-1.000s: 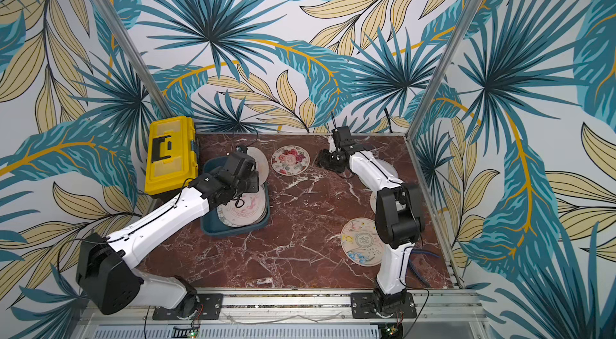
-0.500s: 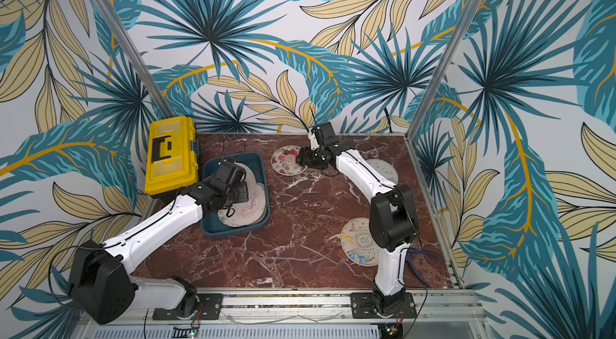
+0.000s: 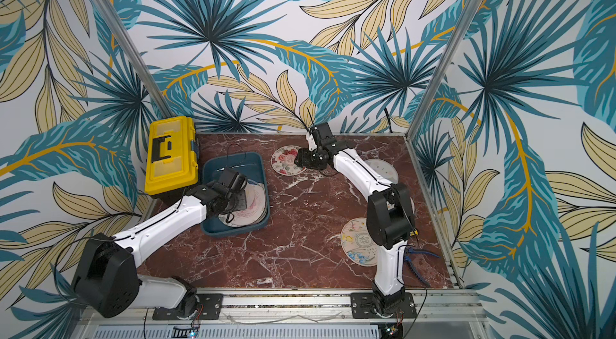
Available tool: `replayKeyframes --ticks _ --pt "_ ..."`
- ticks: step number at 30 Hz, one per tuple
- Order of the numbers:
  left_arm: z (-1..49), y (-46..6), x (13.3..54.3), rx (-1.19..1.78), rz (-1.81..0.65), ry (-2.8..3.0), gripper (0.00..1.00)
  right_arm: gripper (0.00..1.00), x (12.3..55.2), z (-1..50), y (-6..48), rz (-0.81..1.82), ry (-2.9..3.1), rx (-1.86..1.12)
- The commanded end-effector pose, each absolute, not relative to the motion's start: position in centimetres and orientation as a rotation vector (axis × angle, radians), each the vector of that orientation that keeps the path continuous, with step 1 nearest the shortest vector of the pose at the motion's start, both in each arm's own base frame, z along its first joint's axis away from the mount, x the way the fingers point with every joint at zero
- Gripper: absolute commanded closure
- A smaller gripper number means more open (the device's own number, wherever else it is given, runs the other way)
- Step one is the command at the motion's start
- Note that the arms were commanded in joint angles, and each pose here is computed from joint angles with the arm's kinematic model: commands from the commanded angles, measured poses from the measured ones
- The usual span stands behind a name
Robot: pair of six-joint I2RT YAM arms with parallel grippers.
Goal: Put the coasters into the storage box
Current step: Place the coaster in the storage box.
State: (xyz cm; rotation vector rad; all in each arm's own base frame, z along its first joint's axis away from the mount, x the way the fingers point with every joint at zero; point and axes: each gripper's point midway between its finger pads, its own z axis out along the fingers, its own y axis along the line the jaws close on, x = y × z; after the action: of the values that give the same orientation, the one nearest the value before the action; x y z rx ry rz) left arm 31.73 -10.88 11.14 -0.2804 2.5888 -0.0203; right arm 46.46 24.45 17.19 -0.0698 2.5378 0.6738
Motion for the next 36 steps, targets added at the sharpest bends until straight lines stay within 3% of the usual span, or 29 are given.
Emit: replayKeyframes --ticks 1,8,18,36 --pt "10.1 -10.0 30.9 -0.301 0.032 2.628 0.67 0.40 46.2 16.5 24.5 0.651 2.560 -0.090" --pt "11.1 -9.5 30.8 -0.295 0.062 2.608 0.38 0.40 46.1 16.2 24.5 0.644 2.567 -0.094" --pt "13.0 -9.9 31.3 -0.273 0.020 2.567 0.19 0.39 46.2 15.7 24.6 0.646 2.575 -0.093" --pt "16.8 -16.8 38.7 -0.072 -0.136 2.464 0.15 0.39 47.3 13.2 24.2 0.589 2.599 -0.054"
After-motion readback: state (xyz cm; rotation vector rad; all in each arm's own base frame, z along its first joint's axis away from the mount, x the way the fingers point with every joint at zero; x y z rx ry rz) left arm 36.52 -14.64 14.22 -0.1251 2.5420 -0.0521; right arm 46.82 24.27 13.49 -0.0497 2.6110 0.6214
